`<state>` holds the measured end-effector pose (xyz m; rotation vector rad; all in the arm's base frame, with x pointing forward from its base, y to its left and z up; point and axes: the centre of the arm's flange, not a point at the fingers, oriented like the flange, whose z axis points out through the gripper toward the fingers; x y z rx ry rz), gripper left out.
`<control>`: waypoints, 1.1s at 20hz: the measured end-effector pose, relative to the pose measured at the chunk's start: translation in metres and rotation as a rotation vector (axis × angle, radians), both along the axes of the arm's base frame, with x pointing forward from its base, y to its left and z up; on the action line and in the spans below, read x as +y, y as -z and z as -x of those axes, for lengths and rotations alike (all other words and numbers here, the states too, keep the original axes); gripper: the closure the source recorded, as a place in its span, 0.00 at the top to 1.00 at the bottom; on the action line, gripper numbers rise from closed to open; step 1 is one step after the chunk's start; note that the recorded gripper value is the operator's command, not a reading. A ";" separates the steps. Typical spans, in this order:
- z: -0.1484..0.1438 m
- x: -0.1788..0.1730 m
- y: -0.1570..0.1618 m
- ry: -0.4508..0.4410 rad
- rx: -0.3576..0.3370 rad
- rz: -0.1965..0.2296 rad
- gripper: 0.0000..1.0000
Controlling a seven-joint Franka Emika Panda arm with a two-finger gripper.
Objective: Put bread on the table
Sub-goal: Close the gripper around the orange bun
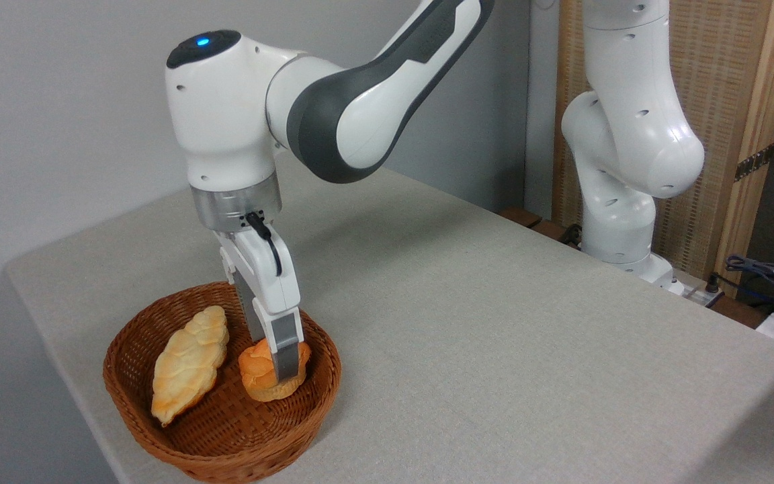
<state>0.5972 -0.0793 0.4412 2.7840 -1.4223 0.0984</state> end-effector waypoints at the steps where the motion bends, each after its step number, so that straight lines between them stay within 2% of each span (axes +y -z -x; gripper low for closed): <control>1: 0.000 0.000 0.002 0.005 0.004 -0.002 0.99; 3: -0.001 -0.001 0.006 0.035 0.009 -0.006 0.74; 4: -0.001 -0.001 0.008 0.045 0.010 -0.007 0.52; 5: -0.001 -0.001 0.008 0.048 0.011 -0.008 0.38; 19: -0.001 -0.002 0.007 0.052 0.008 -0.007 0.41; 22: -0.002 0.002 -0.005 0.045 -0.015 -0.002 0.42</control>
